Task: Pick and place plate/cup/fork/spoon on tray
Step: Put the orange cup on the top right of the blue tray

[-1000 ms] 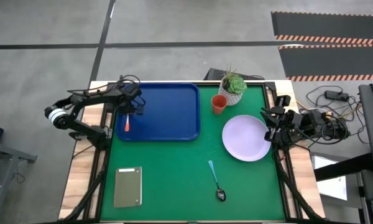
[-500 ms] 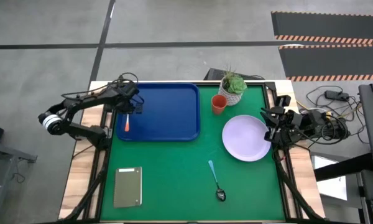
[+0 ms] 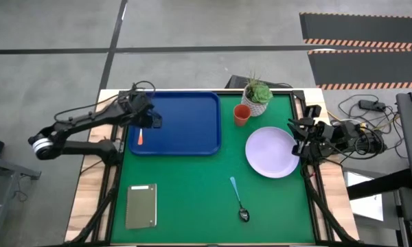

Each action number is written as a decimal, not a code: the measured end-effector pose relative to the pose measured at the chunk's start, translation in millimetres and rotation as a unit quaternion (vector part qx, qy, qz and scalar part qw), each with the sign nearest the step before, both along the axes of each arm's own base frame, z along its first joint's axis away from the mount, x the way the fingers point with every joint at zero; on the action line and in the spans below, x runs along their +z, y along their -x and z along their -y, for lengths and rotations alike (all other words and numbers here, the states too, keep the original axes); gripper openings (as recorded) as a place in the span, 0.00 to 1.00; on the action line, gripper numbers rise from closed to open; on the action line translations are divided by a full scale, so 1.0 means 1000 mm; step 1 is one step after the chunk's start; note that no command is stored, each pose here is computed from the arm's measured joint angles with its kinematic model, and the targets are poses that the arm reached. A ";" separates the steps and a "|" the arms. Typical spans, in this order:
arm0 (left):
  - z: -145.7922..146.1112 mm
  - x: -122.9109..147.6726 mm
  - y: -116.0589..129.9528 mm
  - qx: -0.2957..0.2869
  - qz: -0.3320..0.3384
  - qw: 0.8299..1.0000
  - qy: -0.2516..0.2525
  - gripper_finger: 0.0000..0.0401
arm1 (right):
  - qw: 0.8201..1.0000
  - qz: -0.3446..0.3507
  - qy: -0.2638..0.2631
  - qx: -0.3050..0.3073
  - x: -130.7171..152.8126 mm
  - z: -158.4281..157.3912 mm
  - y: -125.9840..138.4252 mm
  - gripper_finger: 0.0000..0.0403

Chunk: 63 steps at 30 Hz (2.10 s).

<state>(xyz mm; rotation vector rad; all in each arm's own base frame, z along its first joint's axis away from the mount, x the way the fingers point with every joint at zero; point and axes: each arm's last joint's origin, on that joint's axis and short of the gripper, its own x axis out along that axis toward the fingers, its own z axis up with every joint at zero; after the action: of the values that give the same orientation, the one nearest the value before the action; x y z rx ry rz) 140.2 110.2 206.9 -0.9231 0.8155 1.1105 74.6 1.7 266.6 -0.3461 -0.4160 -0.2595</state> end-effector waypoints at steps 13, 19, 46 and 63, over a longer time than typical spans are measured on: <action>0.040 0.021 -0.050 -0.089 0.156 0.979 -0.094 0.09 | 1.000 0.000 0.000 0.000 0.000 0.000 0.000 0.13; 0.047 0.033 -0.075 -0.119 0.239 0.955 -0.130 0.09 | 1.000 0.000 0.000 0.000 0.000 0.000 0.000 0.13; 0.075 0.079 -0.229 -0.336 0.237 0.862 -0.295 0.09 | 1.000 0.005 -0.002 0.001 0.001 0.000 0.000 0.13; 0.068 0.085 -0.285 -0.401 0.190 0.815 -0.373 0.09 | 1.000 0.007 -0.005 0.003 0.001 0.000 0.001 0.13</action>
<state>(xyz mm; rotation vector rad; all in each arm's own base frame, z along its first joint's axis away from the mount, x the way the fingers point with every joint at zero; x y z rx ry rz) 425.2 42.0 292.1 -0.0623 0.2976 0.3800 74.1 1.7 267.7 -0.3326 -0.4284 -0.2576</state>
